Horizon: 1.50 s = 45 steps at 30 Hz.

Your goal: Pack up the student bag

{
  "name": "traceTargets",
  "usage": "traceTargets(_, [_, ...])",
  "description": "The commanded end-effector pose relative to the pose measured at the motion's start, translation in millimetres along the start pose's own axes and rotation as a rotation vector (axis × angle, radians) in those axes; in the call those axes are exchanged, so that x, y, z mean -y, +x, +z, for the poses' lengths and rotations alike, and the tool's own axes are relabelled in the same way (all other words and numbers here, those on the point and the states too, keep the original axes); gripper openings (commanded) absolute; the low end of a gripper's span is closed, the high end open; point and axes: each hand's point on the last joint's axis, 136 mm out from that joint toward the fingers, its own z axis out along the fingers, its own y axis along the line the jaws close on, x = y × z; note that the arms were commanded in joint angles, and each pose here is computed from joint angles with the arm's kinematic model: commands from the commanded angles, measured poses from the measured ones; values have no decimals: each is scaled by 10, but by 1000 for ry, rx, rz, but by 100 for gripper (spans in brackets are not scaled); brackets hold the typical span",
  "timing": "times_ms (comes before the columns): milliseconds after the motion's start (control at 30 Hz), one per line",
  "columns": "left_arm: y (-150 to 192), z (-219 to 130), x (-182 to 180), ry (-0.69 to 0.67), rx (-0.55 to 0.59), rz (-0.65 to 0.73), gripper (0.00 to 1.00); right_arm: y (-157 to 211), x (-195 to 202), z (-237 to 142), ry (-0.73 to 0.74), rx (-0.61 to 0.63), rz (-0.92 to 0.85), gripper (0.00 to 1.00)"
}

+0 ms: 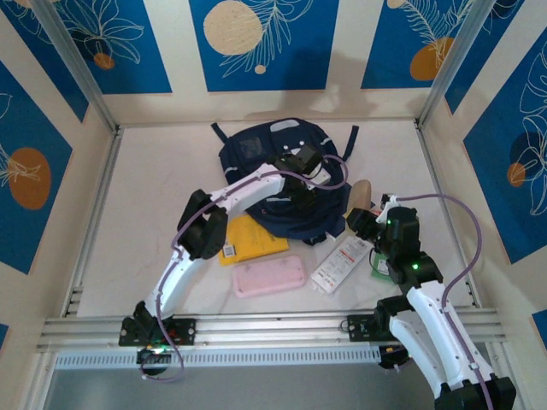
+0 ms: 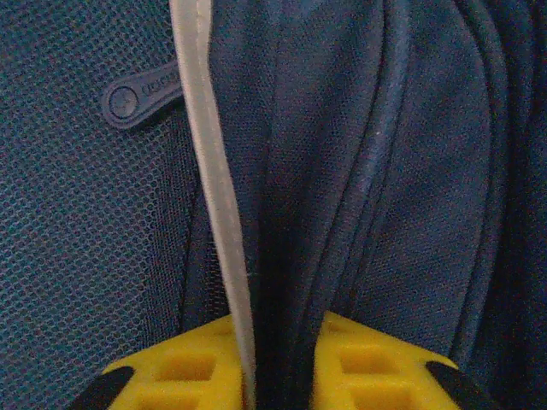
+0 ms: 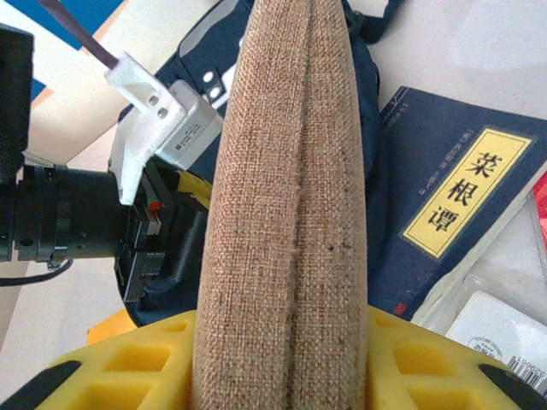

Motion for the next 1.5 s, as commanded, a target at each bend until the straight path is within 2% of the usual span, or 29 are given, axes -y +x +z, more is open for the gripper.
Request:
traceTargets(0, [-265, -352, -351, -99, 109, -64, 7, -60, -98, 6, -50, 20, 10, 34])
traceTargets(67, [-346, -554, -482, -116, 156, -109, 0, -56, -105, 6, -54, 18, 12, 34])
traceTargets(267, [-554, -1315, -943, -166, 331, -266, 0, -49, -143, 10, -71, 16, 6, 34])
traceTargets(433, [-614, -2047, -1248, -305, 455, -291, 0, -73, -203, -12, -84, 22, -6, 34])
traceTargets(633, [-435, -2720, -1424, -500, 547, -293, 0, -27, -227, 16, -95, 20, -2, 34])
traceTargets(767, [-265, -3036, -1505, -609, 548, -279, 0, 25, -241, 49, -102, 11, -10, 34])
traceTargets(900, [-151, -3100, -1453, -606, 535, -263, 0, 38, -247, 59, -100, 11, -10, 34])
traceTargets(1067, [-112, -2957, -1271, -500, 547, -226, 0, -58, -329, 0, -107, 32, -41, 35])
traceTargets(1233, [-76, -3017, -1231, -499, 567, -176, 0, -171, -615, -122, -194, 26, -101, 35])
traceTargets(1333, [-48, -3079, -1161, -468, 584, -142, 0, -174, -876, -163, -299, -22, -135, 36])
traceTargets(1467, [-21, -3123, -1091, -408, 607, -154, 0, -69, -1253, -138, -460, -186, -96, 36])
